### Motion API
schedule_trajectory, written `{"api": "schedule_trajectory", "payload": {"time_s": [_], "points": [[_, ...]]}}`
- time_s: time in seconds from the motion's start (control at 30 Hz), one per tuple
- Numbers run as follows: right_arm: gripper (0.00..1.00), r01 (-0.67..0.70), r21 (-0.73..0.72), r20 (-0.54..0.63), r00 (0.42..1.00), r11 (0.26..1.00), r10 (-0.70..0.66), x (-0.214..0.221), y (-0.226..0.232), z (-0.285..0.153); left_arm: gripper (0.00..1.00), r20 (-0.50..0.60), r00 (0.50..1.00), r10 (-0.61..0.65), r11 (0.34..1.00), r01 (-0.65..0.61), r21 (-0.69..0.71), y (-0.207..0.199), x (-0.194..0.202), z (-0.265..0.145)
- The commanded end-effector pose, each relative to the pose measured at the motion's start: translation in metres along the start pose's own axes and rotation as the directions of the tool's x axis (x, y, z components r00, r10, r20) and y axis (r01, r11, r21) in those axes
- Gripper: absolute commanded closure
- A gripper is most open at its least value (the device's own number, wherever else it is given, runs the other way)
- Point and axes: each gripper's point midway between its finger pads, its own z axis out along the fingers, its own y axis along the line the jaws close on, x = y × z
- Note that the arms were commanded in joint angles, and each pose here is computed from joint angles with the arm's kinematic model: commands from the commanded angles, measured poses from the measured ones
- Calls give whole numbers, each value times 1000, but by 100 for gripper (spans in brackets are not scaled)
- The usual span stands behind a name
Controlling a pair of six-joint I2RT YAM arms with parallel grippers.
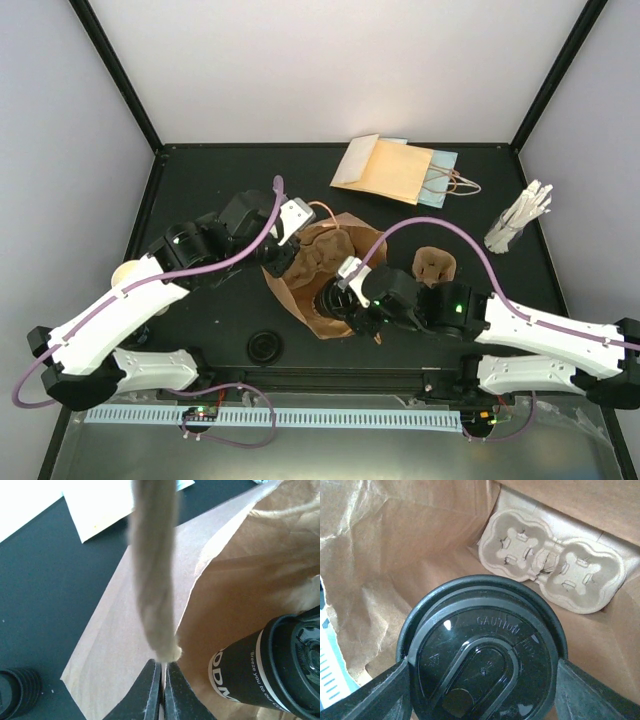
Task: Pack the takeout coffee
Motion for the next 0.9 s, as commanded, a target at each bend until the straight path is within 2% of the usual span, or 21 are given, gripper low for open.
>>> {"api": "schedule_trajectory", "payload": {"time_s": [0.0,0.17,0.33,0.63,0.87], "points": [[54,-17,34,25,1000,999,16,8,2,-3,98,82,996,34,999,-36,20,-11,-8,-8],[54,49,154,31,998,987,-54,10,0,-3,98,84,994,71,995,-77,66,-30,1,-6],[57,103,238,103,986,966,-131,-8,1,-6,98,94,990,104,987,-114,111,-47,9,-8],[58,112,301,226,957,947,-184,-19,5,-3,98,93,991,96,989,-106,100,-50,23,-10],[58,123,302,192,964,945,-186,-4,7,10,99,142,988,65,994,-77,80,-44,12,-21]]}}
